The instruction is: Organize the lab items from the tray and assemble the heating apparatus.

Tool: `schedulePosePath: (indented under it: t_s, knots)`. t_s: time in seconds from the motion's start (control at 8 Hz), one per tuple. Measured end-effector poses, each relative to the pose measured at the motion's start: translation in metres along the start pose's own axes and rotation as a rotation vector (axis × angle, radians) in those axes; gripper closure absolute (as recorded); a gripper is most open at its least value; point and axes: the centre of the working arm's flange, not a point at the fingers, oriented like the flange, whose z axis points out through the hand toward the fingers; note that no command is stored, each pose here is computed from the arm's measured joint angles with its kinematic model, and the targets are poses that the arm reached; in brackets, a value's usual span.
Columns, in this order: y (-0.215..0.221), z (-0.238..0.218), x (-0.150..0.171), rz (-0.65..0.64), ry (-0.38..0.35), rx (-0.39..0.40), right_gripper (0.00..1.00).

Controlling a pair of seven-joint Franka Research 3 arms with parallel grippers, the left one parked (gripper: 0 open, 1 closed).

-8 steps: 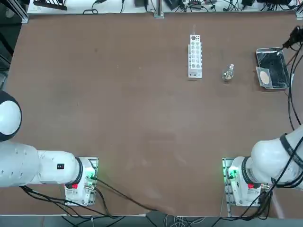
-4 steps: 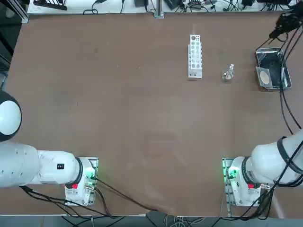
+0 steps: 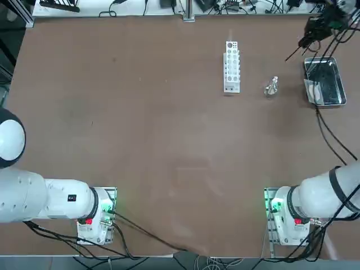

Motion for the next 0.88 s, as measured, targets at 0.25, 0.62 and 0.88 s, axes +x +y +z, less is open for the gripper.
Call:
schedulePosePath:
  t_s: [0.25,0.62,0.88]
  knots:
    - [-0.048,0.025,-0.011,0.065,0.002,-0.07,0.93]
    - [-0.081,0.053,-0.023,0.116,0.052,-0.093,0.93]
    - [-0.065,0.082,-0.043,0.133,0.092,-0.096,0.93]
